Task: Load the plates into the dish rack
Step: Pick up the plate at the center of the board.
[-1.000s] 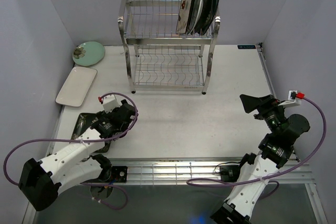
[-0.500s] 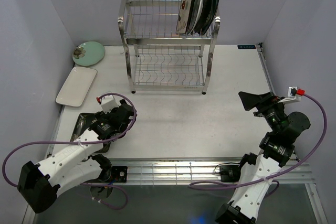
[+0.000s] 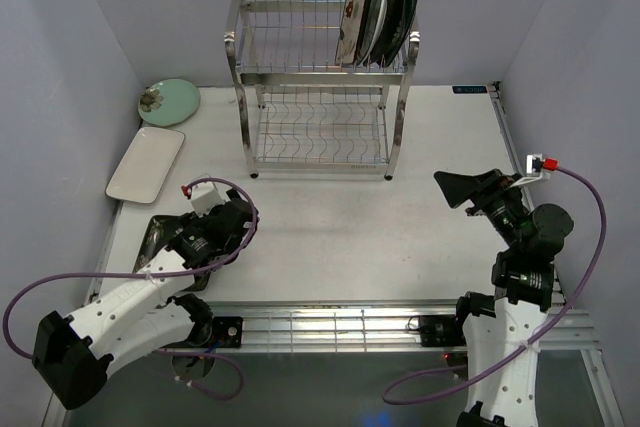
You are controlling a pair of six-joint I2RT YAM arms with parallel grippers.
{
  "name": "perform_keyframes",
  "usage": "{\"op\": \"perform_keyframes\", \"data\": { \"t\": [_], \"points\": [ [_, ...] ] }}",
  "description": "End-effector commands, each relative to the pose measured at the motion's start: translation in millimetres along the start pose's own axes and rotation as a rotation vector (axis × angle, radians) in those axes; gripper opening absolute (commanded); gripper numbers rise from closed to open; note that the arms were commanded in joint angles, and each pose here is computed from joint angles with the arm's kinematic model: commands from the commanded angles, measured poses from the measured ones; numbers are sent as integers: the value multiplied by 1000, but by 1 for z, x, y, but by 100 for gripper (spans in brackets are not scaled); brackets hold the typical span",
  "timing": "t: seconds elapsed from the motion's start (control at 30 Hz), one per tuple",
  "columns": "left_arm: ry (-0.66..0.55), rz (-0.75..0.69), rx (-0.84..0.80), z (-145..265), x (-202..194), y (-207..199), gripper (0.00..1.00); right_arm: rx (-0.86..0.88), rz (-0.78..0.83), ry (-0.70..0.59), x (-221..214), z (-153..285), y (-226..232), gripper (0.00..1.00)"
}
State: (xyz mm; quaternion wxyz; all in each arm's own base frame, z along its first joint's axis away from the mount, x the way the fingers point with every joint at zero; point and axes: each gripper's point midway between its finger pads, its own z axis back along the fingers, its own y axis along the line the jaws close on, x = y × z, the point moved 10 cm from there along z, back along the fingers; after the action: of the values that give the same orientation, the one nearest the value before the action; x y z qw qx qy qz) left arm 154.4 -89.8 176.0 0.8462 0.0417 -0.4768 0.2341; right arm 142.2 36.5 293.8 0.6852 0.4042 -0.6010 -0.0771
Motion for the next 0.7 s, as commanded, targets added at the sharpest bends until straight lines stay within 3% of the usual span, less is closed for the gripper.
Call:
{"op": "perform_keyframes", "data": {
  "t": [0.0, 0.17, 0.3, 0.37, 0.47, 0.6, 0.67],
  "points": [
    [-18, 18, -9, 3, 6, -1, 98, 33, 26, -42, 8, -7, 5, 98],
    [-13, 6, -6, 2, 5, -3, 98, 55, 13, -63, -10, -18, 19, 96],
    [-12, 6, -6, 2, 4, -2, 98, 129, 7, 62, -43, -35, 34, 95],
    [-15, 15, -12, 3, 5, -1, 98, 69, 28, 29, -45, -38, 36, 94],
    [-19, 22, -18, 5, 5, -1, 98, 126, 38, 7, -47, -35, 46, 94],
    [-17, 15, -15, 4, 5, -1, 98, 201, -15, 169, -94, -49, 41, 95],
    [-21, 18, -12, 4, 5, -1, 98, 158, -2, 191, -111, -57, 38, 95]
  ]
}}
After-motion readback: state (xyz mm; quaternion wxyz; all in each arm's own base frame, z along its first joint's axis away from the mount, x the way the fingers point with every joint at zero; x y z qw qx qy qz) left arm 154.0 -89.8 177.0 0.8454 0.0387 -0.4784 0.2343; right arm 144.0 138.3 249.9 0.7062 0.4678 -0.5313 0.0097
